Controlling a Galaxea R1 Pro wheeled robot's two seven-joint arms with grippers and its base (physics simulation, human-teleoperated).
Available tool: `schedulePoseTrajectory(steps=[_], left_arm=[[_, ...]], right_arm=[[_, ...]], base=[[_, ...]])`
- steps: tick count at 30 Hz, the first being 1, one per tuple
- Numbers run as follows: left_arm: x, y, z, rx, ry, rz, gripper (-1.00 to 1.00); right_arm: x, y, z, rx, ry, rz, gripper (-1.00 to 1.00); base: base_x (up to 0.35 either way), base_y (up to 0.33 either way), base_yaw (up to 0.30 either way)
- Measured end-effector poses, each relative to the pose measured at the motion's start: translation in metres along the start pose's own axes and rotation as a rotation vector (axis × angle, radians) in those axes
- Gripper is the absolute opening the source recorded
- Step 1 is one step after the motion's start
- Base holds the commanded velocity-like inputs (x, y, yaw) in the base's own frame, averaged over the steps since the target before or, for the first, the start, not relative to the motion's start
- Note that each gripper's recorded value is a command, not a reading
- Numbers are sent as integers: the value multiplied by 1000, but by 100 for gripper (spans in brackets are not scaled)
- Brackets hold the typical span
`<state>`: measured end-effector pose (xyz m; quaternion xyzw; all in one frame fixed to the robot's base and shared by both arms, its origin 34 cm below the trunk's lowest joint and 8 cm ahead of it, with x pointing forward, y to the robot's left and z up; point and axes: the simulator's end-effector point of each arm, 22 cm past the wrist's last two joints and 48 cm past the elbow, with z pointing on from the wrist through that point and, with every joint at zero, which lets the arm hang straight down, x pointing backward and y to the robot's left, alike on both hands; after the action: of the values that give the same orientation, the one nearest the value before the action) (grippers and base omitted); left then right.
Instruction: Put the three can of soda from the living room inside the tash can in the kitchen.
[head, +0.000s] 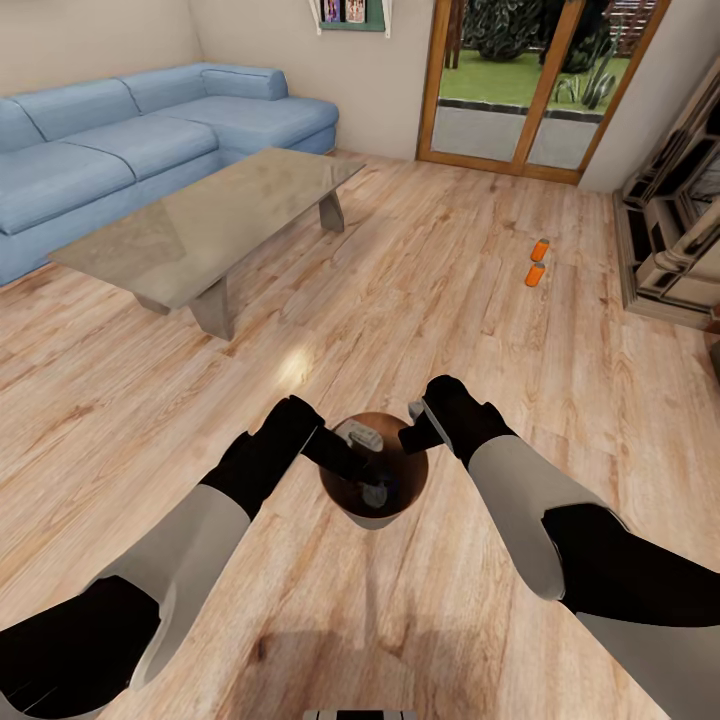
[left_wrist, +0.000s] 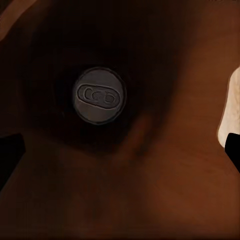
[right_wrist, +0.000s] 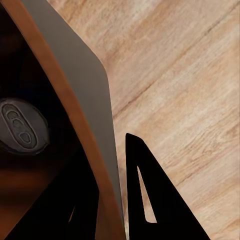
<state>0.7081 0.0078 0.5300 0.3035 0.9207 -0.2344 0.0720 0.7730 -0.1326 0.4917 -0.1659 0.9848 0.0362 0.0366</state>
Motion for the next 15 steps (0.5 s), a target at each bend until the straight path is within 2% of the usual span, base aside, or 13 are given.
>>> schedulePoseTrajectory(steps=[5,9,12,13,14,15], left_arm=[[-3,1,-3,3,-11,0,100],[-17,-4,-14,8,-53,19,100],[-37,-18,-33,37,-127,57,100],[-41,-26,-44,65,-161,78,100],[-41,-33,-67,109,-211,120,100],[-40,-34,-77,119,-228,139,100]], right_arm=[[0,0,0,-4,0,3,-100],[1,-2,0,-1,1,4,-100],[2,-4,1,0,3,8,-100],[2,-5,1,1,4,9,-100],[3,-5,1,2,4,9,-100],[3,-6,1,3,5,10,-100]], base=[[0,0,0],[0,0,0],[0,0,0],[0,0,0],[0,0,0],[0,0,0]])
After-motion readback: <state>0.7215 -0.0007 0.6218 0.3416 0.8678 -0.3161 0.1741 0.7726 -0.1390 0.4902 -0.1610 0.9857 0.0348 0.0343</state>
